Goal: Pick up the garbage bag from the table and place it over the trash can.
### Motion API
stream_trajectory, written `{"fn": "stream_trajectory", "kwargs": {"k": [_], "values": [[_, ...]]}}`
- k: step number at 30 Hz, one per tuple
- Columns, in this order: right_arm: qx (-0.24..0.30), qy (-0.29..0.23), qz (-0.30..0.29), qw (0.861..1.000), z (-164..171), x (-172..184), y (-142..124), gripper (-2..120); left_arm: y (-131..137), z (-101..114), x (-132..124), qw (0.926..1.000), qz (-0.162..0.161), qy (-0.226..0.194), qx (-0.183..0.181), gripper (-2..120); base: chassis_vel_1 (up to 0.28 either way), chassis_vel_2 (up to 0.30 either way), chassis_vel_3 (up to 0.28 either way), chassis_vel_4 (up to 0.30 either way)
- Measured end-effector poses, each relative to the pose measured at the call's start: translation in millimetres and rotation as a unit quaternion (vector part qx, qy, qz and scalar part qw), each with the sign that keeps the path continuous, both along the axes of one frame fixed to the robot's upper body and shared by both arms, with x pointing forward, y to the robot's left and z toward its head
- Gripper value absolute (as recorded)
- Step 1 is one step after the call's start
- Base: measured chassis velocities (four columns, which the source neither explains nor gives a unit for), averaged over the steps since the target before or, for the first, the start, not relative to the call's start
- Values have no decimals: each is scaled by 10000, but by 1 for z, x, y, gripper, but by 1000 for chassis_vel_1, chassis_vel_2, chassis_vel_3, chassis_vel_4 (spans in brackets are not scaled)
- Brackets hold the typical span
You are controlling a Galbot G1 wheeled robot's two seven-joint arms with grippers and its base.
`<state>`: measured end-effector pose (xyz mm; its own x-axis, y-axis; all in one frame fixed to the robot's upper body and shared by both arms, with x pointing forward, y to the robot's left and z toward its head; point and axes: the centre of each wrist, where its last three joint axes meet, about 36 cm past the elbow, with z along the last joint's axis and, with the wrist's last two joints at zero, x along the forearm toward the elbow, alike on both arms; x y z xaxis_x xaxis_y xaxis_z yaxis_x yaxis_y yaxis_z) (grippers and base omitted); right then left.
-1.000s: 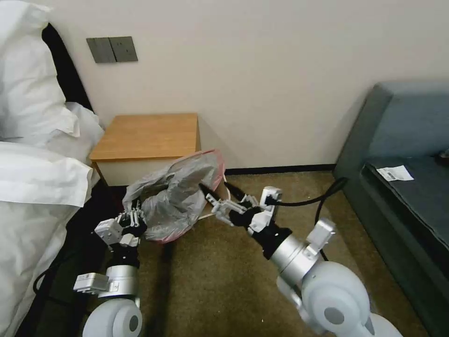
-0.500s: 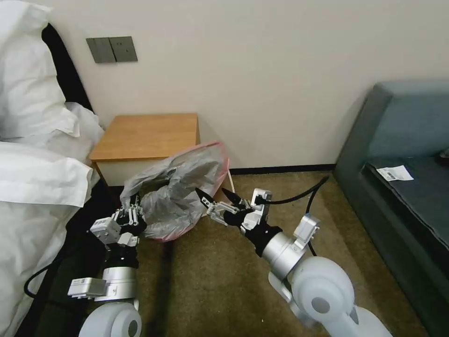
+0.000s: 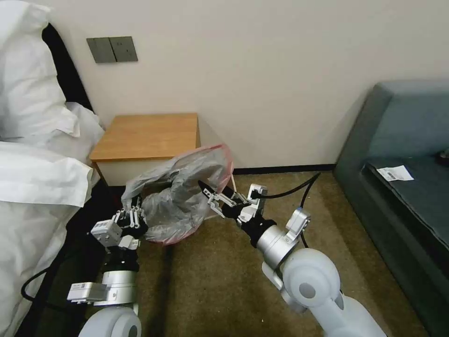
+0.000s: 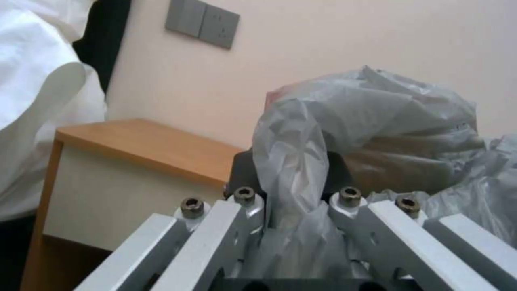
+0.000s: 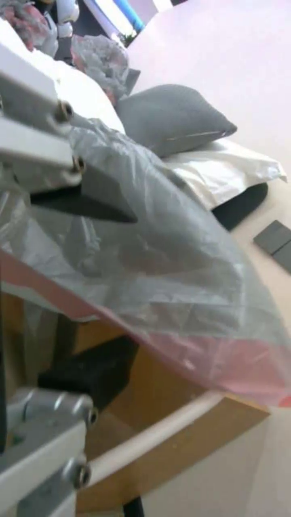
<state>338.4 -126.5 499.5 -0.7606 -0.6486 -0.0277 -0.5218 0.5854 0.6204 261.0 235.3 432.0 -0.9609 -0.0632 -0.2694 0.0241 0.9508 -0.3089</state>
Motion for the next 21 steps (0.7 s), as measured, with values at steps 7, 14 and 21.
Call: {"fn": "stream_trajectory", "kwargs": {"k": [7, 14, 21], "values": [[-21, -47, 9, 10000, -1, -1, 1, 25, 2, -3, 2, 10000, 17, 45, 14, 11, 0, 0, 0, 0], [-62, -128, 6, 9999, 0, -2, -1, 2, 3, -5, 4, 9999, 26, 119, -94, 11, 0, 0, 0, 0], [-112, -213, -23, 9997, 2, -4, -3, 0, 3, -5, 5, 9998, 45, 150, -115, 11, 0, 0, 0, 0]]}}
